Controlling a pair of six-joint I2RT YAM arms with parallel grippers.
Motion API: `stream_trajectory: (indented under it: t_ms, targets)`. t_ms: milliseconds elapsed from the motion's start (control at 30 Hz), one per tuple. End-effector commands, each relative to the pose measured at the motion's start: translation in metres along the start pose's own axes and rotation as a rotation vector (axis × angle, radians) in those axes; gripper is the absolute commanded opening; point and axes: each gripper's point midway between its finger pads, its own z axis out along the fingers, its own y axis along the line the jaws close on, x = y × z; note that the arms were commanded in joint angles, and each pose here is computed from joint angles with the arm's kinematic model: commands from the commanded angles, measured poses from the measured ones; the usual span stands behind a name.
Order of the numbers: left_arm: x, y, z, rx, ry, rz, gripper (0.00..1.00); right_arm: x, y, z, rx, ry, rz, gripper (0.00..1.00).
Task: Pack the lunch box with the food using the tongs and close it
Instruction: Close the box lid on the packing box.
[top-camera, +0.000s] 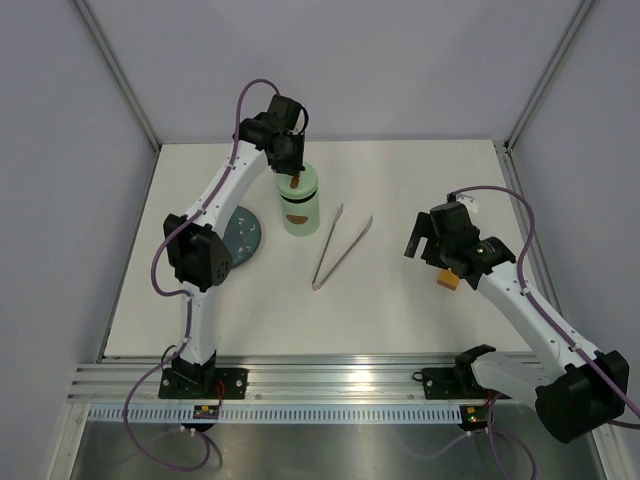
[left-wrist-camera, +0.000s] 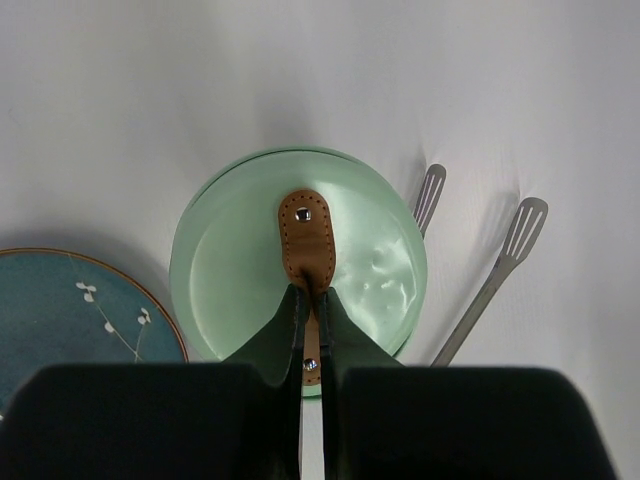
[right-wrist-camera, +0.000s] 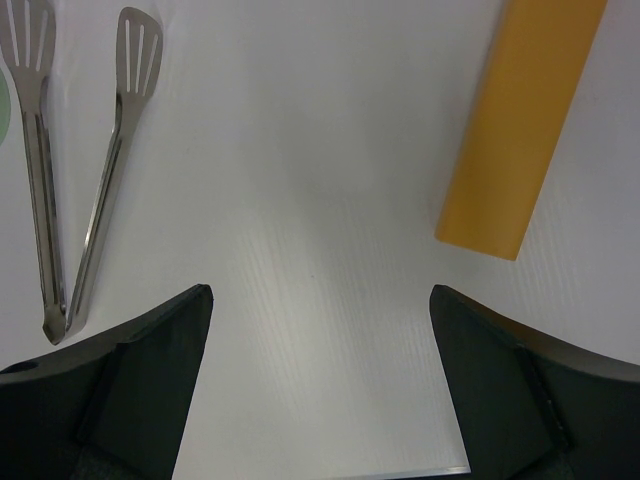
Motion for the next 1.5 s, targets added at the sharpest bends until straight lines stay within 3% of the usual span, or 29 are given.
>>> stream_trajectory:
  t_ms: [0, 467, 1300, 1400, 1467]
  targets:
    - [-0.003, -0.004, -0.004, 0.025, 0.002, 0.002, 0.00, -0.006, 0.000, 0.000, 0.003, -0.021, 0.010, 0.98]
    - [0.001, -0.010, -0.028, 0.070, -0.003, 0.018, 0.00, -0.008, 0.008, 0.005, -0.012, -0.006, 0.003, 0.98]
    - [0.023, -0.009, -0.008, 0.068, 0.056, 0.011, 0.00, -0.003, 0.002, 0.004, 0.001, -0.004, 0.008, 0.98]
    - [0.022, -0.011, -0.013, 0.067, 0.044, 0.015, 0.12, -0.002, 0.001, 0.004, 0.003, -0.002, 0.007, 0.98]
    - [0.016, -0.012, -0.021, 0.065, 0.018, 0.022, 0.30, -0.002, 0.001, 0.004, 0.003, -0.003, 0.010, 0.98]
